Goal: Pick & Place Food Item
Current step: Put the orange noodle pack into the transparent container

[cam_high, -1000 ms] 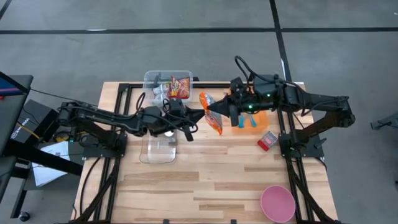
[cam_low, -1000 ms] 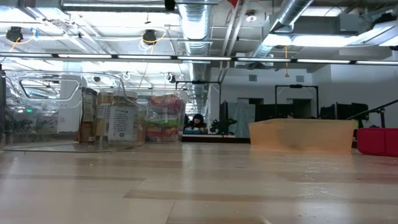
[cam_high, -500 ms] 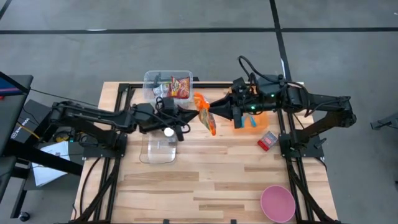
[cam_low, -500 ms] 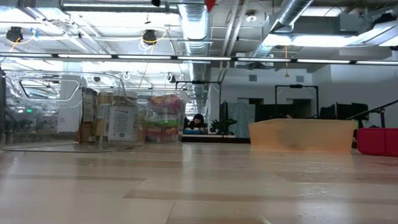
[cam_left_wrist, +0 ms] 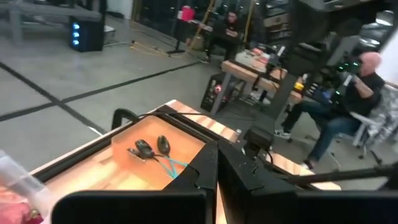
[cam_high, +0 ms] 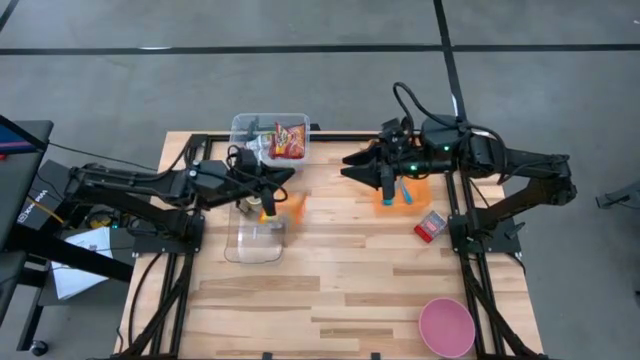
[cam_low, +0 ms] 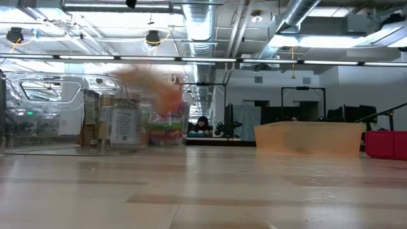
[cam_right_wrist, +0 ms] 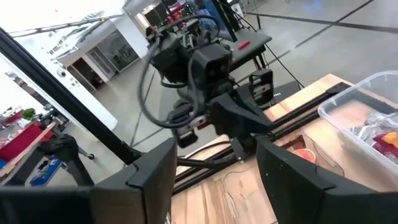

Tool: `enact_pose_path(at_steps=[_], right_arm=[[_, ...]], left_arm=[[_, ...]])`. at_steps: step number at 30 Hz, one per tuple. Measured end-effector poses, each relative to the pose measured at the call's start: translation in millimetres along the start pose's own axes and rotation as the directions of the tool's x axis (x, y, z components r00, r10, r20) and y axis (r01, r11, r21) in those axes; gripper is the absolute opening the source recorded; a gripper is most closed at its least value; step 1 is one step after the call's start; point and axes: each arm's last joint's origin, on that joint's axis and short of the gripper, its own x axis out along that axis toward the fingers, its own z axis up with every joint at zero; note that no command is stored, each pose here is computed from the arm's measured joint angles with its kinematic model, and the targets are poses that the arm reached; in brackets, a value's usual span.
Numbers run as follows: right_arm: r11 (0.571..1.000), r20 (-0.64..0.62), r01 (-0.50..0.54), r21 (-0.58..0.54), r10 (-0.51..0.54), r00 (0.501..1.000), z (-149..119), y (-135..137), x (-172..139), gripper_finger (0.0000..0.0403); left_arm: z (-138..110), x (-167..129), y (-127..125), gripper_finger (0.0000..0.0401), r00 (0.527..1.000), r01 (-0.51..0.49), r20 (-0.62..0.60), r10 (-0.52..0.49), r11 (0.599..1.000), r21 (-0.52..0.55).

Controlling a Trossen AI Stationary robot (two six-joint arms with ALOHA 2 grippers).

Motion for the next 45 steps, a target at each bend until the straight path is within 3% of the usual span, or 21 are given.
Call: enact_pose_path(at_steps=[8, 28, 34, 38, 45], right_arm=[[1.0, 0.011, -0.011, -0.005, 0.011, 1.0, 2, 2, -5, 0.0207], [1.0, 0.014, -0.015, -0.01, 0.015, 1.0, 2, 4, -8, 0.02], [0.997, -0.02, 0.008, -0.075, -0.009, 1.0, -1, 5, -19, 0.02], [0.981, -0.024, 0.091, -0.171, -0.096, 0.995, -2, 7, -51, 0.02], [0.966, 0.052, 0.203, -0.162, -0.198, 0.979, 0, 9, -102, 0.02]], left_arm=[[2, 2, 11, 0.0, 0.997, -0.075, 0.001, 0.075, 0.997, -0.02], [2, 1, 10, 0.0, 0.998, -0.059, -0.006, 0.059, 0.998, -0.019], [1, 1, 5, 0.0003, 1.0, 0.0, -0.022, 0.001, 0.998, 0.07], [-12, 5, -5, 0.0034, 0.996, 0.055, -0.082, -0.038, 0.978, 0.204], [-25, 35, -16, 0.0144, 0.98, 0.049, -0.198, 0.021, 0.939, 0.34]])
